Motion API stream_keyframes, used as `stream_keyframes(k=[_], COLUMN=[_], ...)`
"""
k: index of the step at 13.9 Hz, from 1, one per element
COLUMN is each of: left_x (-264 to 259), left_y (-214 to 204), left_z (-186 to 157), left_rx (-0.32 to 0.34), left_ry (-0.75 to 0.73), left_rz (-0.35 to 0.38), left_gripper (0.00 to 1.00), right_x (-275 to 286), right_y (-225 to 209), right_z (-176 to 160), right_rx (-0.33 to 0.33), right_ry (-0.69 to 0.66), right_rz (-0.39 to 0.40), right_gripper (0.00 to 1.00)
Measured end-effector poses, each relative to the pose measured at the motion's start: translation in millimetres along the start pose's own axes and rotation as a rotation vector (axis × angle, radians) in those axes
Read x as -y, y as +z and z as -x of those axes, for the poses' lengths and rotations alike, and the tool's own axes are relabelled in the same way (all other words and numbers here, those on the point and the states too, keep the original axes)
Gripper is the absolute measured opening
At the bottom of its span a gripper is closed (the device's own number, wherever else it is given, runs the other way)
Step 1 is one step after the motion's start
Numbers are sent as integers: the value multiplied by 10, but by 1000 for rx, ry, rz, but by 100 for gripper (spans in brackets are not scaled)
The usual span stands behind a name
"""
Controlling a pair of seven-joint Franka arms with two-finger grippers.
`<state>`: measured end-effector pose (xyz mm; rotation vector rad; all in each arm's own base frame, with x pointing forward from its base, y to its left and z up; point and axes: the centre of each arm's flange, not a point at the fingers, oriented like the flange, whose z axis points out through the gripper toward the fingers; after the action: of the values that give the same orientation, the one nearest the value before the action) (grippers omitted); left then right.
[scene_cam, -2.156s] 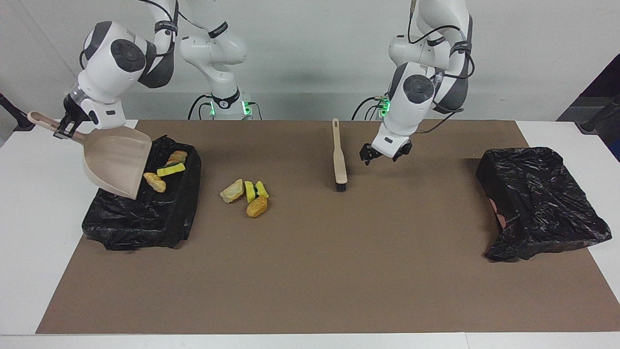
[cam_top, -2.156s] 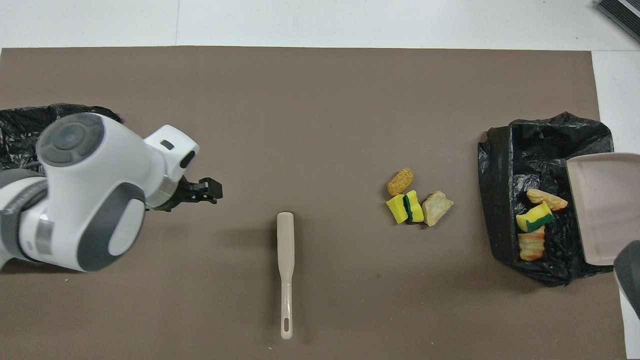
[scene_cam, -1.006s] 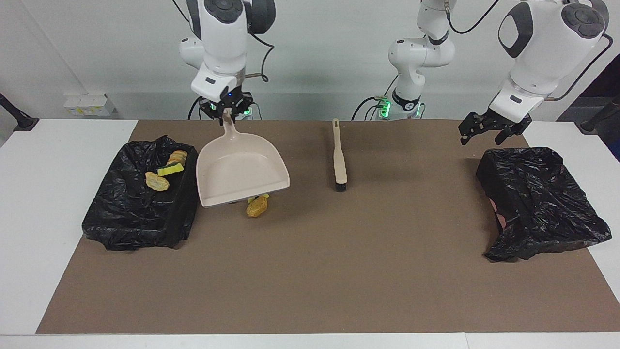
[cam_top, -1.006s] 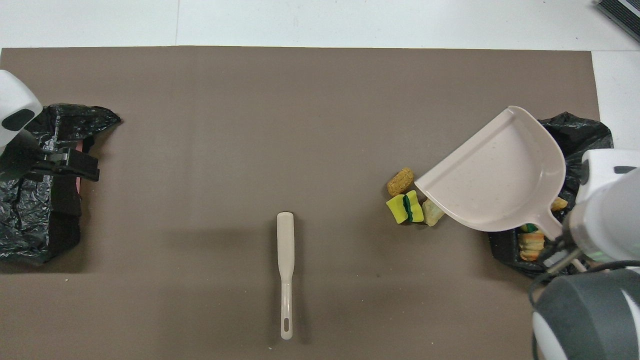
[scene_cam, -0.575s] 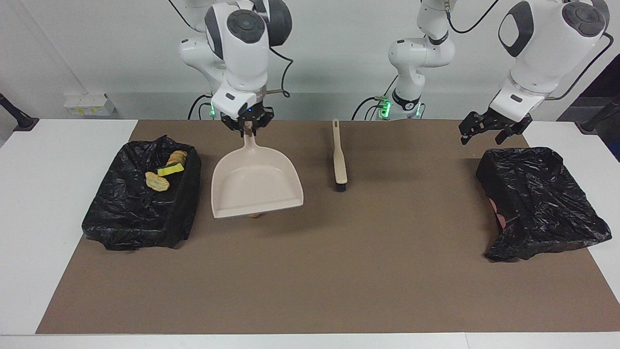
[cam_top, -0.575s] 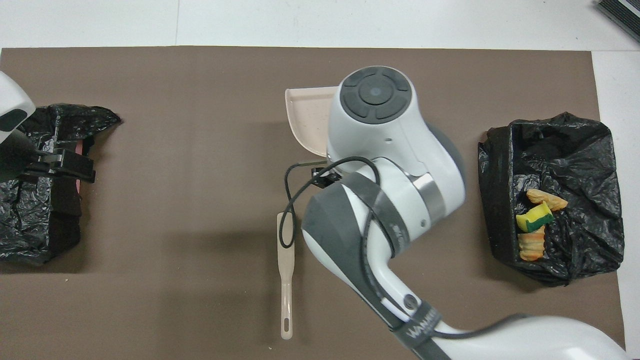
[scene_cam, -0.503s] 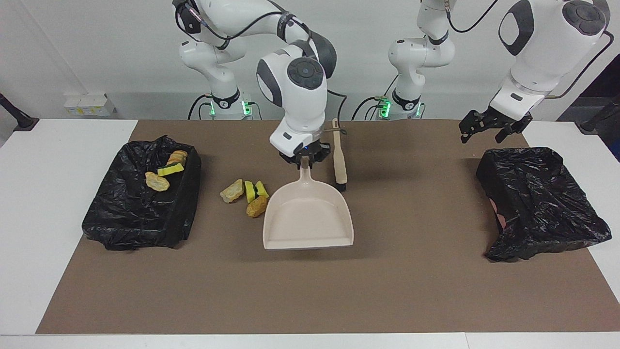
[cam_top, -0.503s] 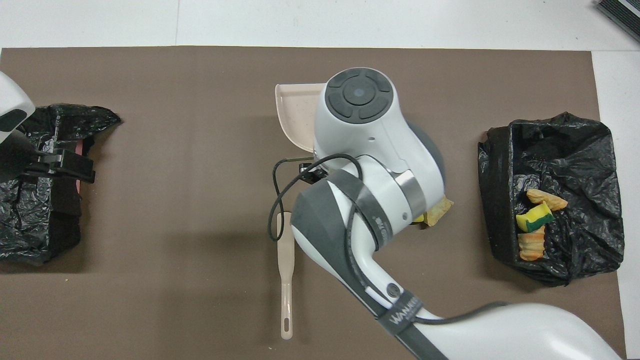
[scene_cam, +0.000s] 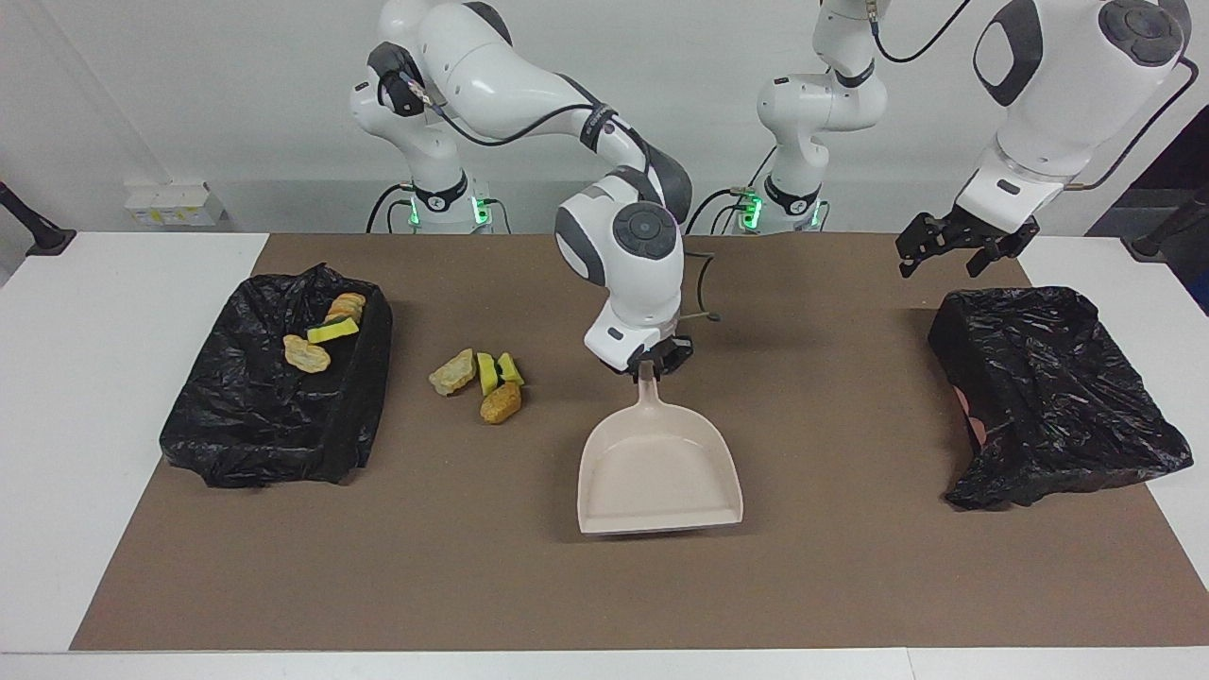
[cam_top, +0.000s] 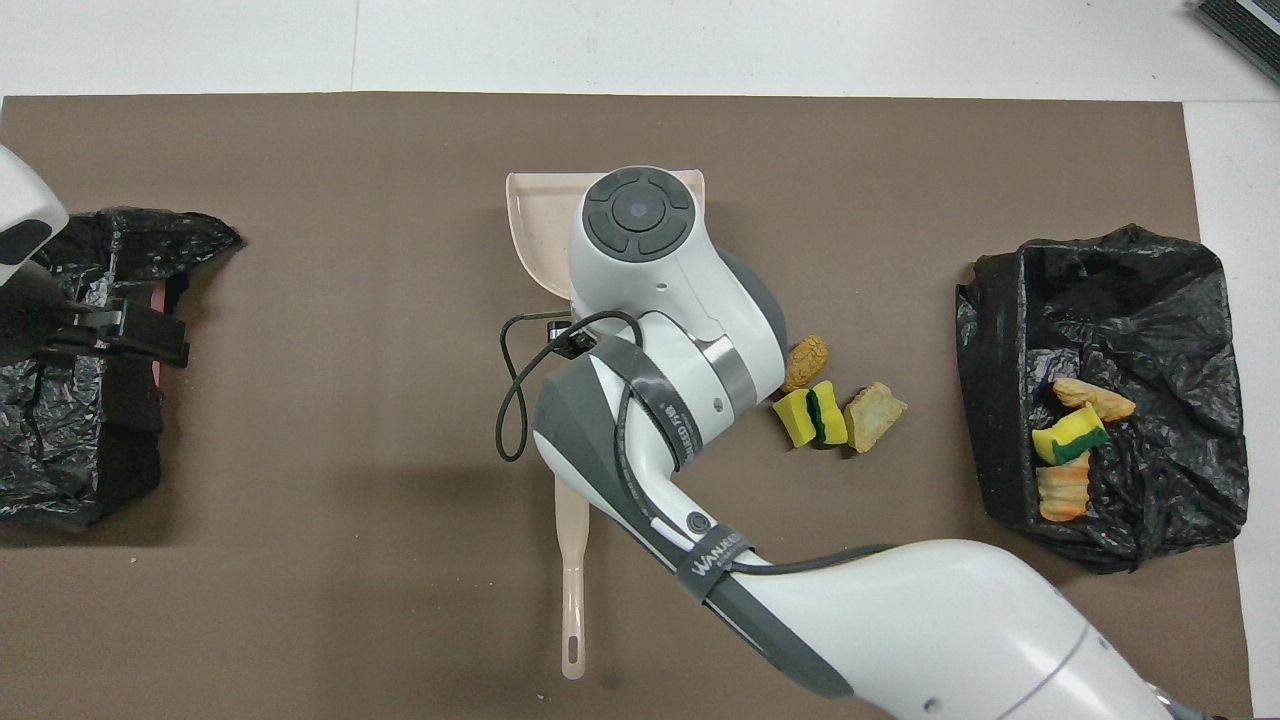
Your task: Sweep and dump trash in bin
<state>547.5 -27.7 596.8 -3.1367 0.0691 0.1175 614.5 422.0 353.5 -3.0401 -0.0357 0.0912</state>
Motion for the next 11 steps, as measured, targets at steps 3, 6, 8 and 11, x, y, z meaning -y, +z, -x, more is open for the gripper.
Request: stream_keyframes(k=[3,6,8,11], left_x=[-25,-40,-64,-247], left_y=[-17,-29,-32,-6], left_z=[14,21,16,-23], left_rx=[-1,-4,-8,-23], left_ry=[5,8,12,39], left_rz=[0,-1,0,5], left_gripper=[100,100,100,100], right_x=[-23,-58,-105,-99], right_y=[146,-132,-533,-1029], right_z=[-62,-118,-67,252], right_rx=[7,-3,-4,29], right_ry=[9,37,50,45], right_rz=[-4,-54,-82,-103], right_gripper=[37,68,93,100])
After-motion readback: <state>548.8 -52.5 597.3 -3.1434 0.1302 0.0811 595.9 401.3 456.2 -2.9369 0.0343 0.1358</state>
